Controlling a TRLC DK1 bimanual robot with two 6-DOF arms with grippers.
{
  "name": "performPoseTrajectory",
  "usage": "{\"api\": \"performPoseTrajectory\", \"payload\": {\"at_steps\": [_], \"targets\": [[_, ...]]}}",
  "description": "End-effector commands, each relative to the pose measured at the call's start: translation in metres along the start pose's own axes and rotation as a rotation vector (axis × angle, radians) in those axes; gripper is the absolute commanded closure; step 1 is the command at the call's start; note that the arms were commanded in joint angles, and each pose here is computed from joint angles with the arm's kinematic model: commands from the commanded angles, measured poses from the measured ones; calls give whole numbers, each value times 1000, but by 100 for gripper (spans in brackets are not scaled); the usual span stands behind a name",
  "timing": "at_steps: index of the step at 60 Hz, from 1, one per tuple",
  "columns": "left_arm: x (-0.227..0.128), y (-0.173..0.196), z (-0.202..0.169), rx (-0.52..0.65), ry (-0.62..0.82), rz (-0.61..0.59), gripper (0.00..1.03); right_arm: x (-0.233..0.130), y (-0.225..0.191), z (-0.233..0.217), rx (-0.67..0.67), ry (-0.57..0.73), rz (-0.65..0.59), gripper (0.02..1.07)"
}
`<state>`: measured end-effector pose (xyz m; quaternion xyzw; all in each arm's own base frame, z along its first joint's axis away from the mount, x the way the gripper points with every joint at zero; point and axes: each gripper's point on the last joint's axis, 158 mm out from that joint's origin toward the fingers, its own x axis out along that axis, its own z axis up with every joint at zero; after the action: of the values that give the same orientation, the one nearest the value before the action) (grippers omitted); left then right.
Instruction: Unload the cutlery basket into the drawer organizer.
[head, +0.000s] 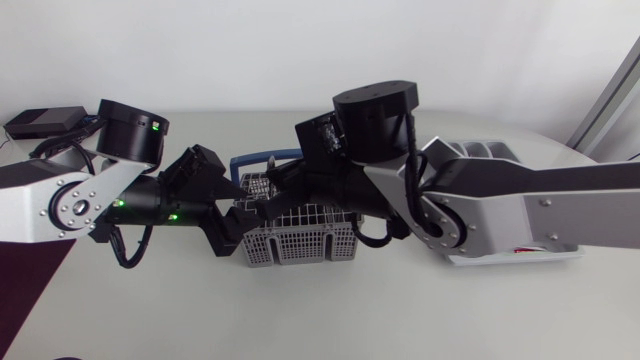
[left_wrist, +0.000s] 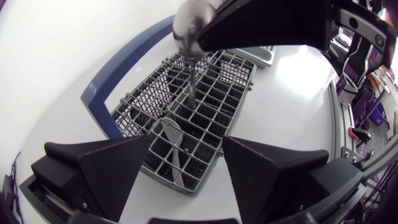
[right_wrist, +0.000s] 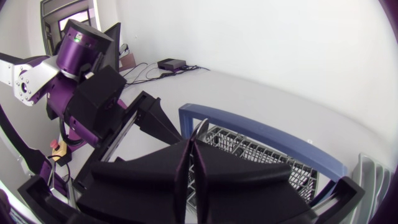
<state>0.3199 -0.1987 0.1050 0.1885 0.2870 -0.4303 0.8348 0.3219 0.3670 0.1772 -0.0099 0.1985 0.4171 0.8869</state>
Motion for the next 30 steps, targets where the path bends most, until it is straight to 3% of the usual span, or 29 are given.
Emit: {"api": "performPoseTrajectory", "payload": {"at_steps": [1,20,30], "targets": [[-1,-7,-7,6,10,-13,6,-11,10,11,-26,-21,12,101],[-2,-8,-8,6,10,-9,5,-40,15,43,-70,-78,2,101],[-10,-4,-5,4,9,9,6,-75,-2,59,-122,-83,-44,101]]}}
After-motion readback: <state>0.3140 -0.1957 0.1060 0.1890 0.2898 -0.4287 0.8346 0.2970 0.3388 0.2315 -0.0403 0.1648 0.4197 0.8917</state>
